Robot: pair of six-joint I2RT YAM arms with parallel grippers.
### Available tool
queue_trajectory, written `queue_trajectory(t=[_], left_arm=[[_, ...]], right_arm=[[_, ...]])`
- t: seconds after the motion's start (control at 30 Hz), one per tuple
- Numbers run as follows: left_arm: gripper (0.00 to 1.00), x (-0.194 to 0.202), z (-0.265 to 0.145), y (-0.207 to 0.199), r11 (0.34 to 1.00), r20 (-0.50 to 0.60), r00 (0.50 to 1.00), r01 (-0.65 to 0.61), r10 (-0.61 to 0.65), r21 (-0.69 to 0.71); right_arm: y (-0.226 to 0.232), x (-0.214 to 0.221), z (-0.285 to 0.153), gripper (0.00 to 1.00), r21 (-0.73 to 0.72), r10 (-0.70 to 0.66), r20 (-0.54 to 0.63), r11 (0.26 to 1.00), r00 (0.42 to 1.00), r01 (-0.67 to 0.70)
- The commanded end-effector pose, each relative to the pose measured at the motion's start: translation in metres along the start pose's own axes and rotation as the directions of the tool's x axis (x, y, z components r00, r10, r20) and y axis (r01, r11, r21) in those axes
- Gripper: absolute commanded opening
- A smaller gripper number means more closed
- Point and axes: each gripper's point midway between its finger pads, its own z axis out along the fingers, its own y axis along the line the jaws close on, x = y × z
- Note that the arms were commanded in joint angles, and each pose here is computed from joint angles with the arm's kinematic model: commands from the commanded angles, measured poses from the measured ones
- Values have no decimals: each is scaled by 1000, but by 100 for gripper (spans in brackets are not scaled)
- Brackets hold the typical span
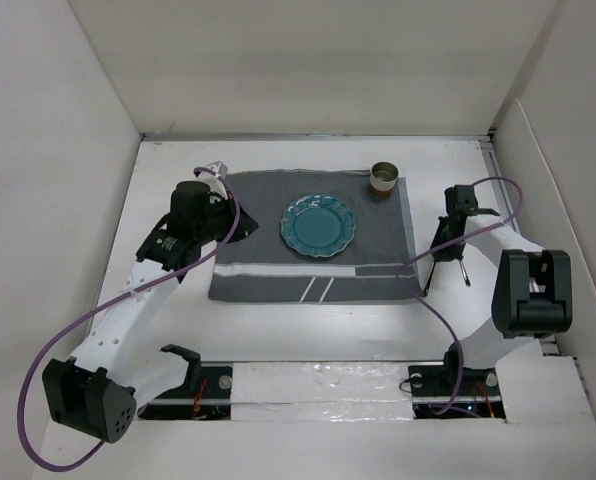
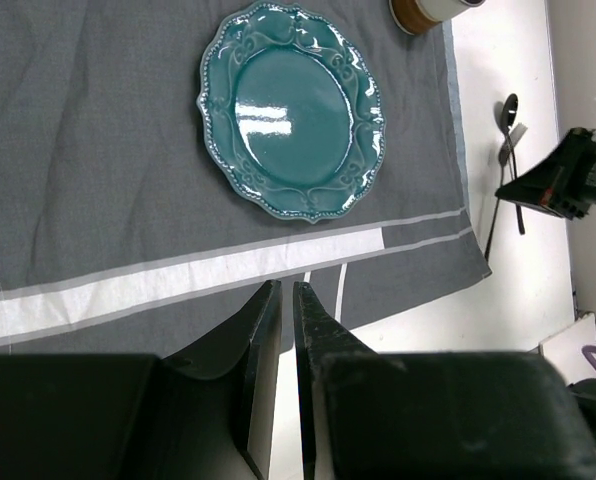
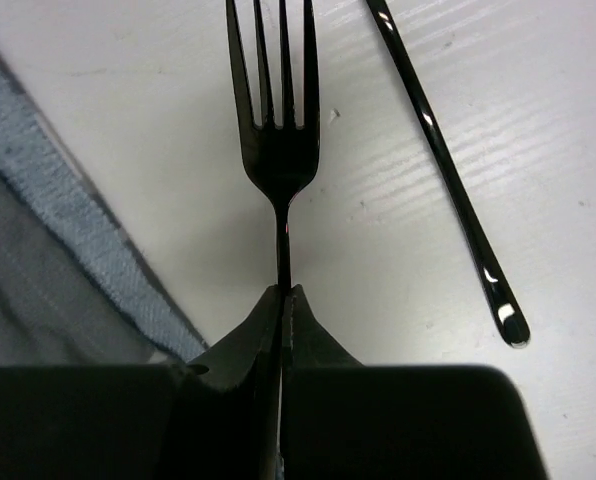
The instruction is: Set the dinner table for one person
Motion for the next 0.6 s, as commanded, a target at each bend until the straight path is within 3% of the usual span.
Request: queue_trajectory(t=[0.0, 0.17, 0.37, 0.4, 0.47, 0.5, 0.53, 0.57], left_arm=[[8, -13, -7, -11, 999, 51, 999, -10, 8, 34], [8, -31, -11, -22, 999, 79, 997, -13, 9, 45], [11, -72, -28, -54, 994, 155, 988, -20, 4, 104], [13, -78, -32, -58, 993, 168, 986, -23, 4, 112], [18, -95, -44, -69, 992, 207, 978, -35, 9, 118], [19, -100, -48, -71, 992, 222, 975, -38, 12, 116], [26, -112, -61, -77, 992, 262, 965, -48, 15, 118], [26, -112, -61, -78, 992, 262, 965, -48, 15, 118]], right_arm=[[16, -34, -54, 0, -44, -2, 156, 999, 988, 9], [75, -40, -112, 0, -206, -36, 236, 975, 971, 86], [222, -6, -165, 0, -460, -150, 264, 849, 953, 261], [239, 1, -155, 0, -446, -190, 243, 849, 951, 283], [288, 7, -181, 0, -516, -211, 278, 790, 937, 331], [309, 15, -168, 0, -523, -240, 259, 779, 936, 345], [360, 39, -175, 0, -569, -291, 272, 721, 917, 397], [361, 39, -175, 0, -569, -291, 272, 720, 917, 397]])
